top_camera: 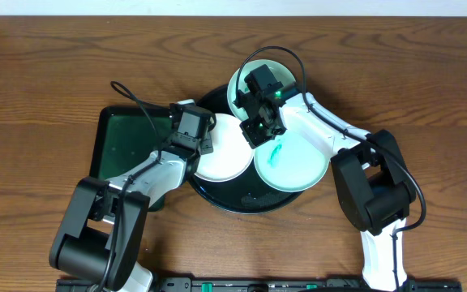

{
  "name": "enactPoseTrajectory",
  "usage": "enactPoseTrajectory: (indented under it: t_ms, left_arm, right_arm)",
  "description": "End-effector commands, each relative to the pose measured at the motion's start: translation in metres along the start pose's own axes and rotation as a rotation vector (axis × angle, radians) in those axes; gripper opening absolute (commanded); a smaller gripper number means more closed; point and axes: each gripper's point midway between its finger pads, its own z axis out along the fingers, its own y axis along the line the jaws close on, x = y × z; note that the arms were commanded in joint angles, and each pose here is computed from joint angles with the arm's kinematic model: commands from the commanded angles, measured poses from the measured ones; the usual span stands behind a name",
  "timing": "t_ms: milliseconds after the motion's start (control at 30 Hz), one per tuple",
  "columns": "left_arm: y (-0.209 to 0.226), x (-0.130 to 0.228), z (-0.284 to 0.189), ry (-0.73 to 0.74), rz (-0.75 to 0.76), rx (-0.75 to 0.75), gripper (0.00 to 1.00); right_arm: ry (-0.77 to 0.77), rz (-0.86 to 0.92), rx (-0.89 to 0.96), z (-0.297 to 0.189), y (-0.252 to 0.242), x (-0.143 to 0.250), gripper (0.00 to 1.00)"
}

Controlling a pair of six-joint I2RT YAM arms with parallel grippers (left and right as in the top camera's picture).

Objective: Clean dirty plates on tray and stack at the side
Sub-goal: 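Scrub the white plate with the sponge in the left gripper, then return the sponge with the left gripper to the black tray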

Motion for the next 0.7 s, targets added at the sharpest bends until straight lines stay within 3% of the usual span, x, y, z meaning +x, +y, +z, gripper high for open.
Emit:
enactPoseTrajectory:
  t_ms: [0, 200, 433, 667]
  left_arm:
    - [0.053, 0.007, 0.007, 0.017, 0.010, -0.202, 0.07]
    - [0.045, 0.005, 0.000, 0.015, 0.016, -0.173, 0.07]
    - [-0.025, -0.005, -0.038, 0.021, -0.004, 0.175, 0.07]
    - [-0.027, -0.053, -0.107, -0.178, -0.012, 0.230, 0.07]
  right_arm:
    - [0.037, -0.013, 0.027, 0.005, -0.005, 0.011, 0.01]
    - [0.036, -0.014, 0.027, 0.005, -0.005, 0.011, 0.01]
    - [0.030, -0.014, 0.027, 0.005, -0.005, 0.010, 0.01]
    - [0.020, -0.016, 0.045, 0.005, -0.008, 0.007, 0.01]
